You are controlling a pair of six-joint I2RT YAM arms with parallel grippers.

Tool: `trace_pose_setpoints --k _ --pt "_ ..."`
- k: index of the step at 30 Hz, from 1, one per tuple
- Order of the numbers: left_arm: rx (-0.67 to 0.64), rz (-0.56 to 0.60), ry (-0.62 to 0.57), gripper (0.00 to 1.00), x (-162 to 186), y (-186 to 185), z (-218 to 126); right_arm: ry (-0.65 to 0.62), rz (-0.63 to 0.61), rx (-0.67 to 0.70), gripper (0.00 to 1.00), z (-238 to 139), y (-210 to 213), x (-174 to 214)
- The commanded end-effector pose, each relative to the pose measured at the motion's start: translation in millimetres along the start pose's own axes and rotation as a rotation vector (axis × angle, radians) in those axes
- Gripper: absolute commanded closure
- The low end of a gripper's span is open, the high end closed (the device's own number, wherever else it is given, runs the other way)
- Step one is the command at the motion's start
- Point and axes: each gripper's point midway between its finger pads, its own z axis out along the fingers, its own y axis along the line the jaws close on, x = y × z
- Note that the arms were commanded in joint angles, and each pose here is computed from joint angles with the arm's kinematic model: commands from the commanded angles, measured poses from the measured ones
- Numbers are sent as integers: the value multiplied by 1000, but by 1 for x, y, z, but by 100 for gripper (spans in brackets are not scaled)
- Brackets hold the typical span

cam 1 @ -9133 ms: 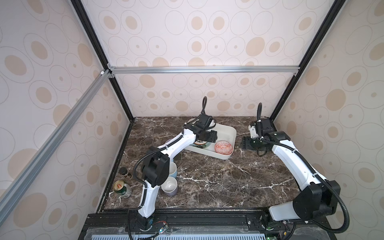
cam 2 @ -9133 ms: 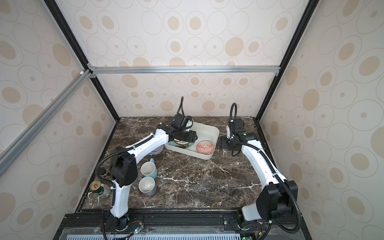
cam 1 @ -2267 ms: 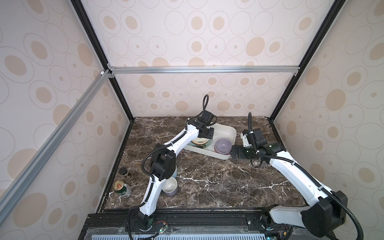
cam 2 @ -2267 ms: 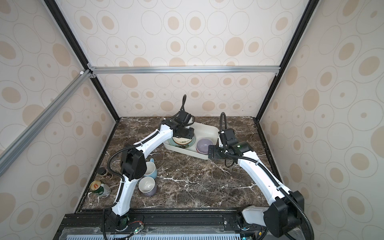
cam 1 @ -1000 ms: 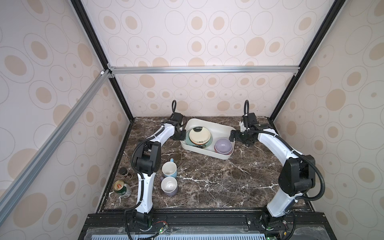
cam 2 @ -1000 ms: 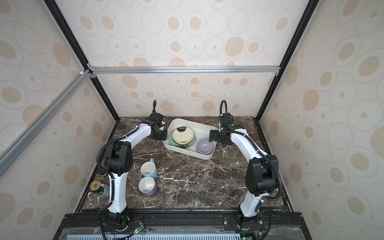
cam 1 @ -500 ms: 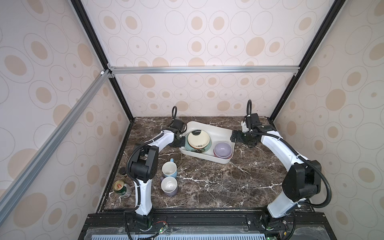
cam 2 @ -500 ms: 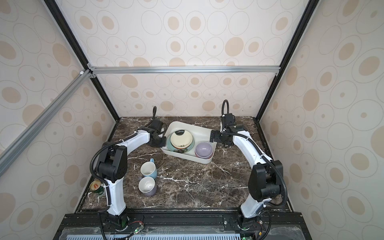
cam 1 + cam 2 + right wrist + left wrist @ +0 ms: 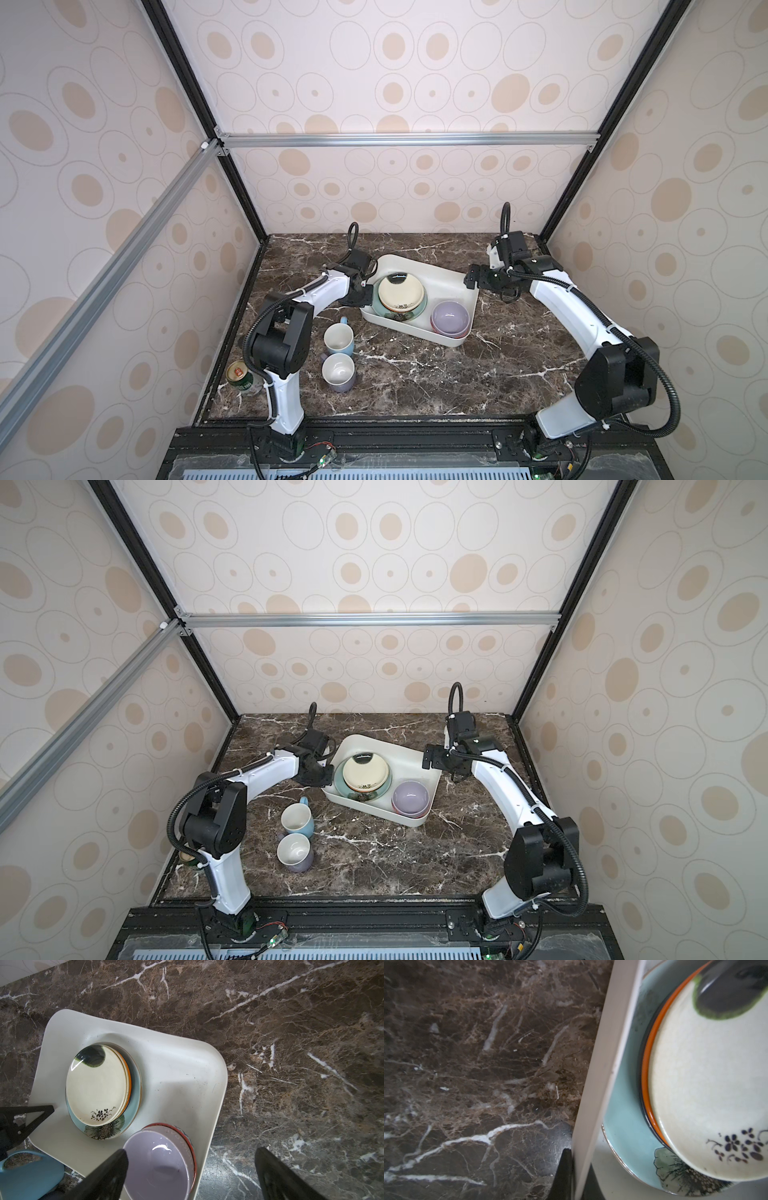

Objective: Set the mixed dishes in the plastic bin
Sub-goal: 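Move the left gripper down over the light blue mug beside the bin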

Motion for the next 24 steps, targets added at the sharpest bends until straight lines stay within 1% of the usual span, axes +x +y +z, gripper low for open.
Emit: trace_pose_setpoints --k 1,9,17,24 --pt "122 6 -14 92 3 -34 -14 -1 13 -8 2 -7 0 6" --pt "141 -2 -19 91 16 -46 -22 31 8 -14 1 2 -2 16" --pt "131 -19 -23 90 32 -46 -31 46 8 -15 1 10 -4 23" --pt "146 -23 -26 86 41 -53 -37 58 9 -9 1 13 -7 30"
